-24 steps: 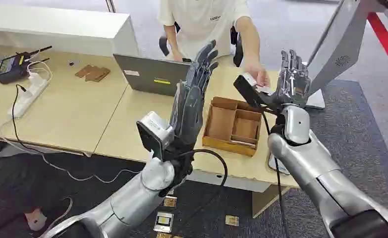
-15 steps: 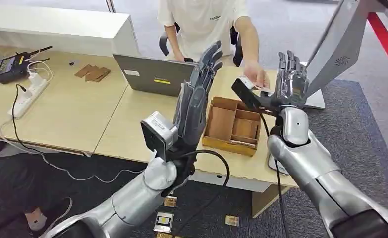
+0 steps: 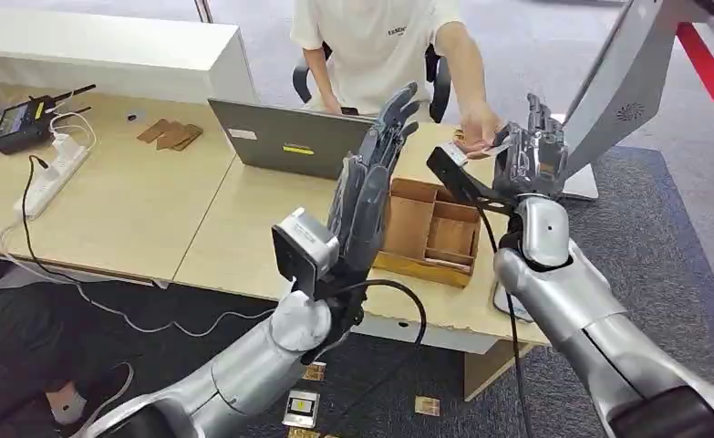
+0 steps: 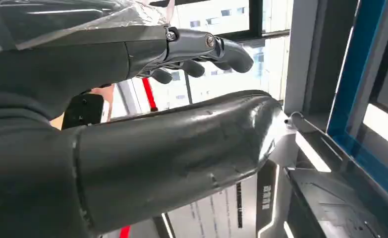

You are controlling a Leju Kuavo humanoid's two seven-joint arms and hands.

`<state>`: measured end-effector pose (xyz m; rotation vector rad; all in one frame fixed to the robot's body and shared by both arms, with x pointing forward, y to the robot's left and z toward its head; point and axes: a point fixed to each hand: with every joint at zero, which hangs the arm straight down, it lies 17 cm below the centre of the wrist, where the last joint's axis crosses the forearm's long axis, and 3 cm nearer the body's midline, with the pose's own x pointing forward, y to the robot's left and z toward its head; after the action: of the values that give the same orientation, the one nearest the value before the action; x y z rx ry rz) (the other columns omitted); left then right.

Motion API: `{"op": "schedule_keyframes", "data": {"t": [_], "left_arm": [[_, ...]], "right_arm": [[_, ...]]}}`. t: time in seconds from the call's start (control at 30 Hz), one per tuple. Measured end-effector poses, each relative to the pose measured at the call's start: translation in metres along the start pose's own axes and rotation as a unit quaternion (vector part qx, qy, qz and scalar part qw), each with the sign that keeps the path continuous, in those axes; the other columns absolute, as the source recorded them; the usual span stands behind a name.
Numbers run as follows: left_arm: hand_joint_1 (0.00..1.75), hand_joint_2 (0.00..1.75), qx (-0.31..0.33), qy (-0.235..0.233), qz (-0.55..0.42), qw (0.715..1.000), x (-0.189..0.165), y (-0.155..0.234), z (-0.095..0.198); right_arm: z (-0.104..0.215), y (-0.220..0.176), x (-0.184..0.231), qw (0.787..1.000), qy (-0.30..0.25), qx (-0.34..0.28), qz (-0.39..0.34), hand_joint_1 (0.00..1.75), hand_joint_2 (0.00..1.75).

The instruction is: Pass the card to the sensor for recognition and then transmit it.

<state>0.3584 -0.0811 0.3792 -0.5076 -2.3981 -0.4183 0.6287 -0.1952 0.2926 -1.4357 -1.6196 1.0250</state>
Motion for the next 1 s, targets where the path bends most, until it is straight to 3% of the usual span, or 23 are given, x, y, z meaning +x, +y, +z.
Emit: {"op": "schedule_keyframes", "data": {"t": [0.57, 0.73, 1.0], "left_arm": [[0.0, 0.0, -0.012, 0.003, 0.002, 1.0, -0.002, -0.009, 0.002], [0.0, 0.0, -0.01, 0.009, -0.005, 1.0, -0.004, -0.008, 0.003], [0.0, 0.0, 0.005, 0.026, -0.033, 0.999, -0.013, 0.006, 0.008]], "right_arm": [[0.0, -0.003, -0.005, 1.0, 0.002, -0.005, -0.001, 1.75, 1.75], [0.005, 0.003, -0.029, 1.0, 0.024, 0.004, -0.007, 1.75, 1.75], [0.041, 0.034, -0.077, 0.997, 0.06, 0.037, -0.015, 1.75, 1.75]]}}
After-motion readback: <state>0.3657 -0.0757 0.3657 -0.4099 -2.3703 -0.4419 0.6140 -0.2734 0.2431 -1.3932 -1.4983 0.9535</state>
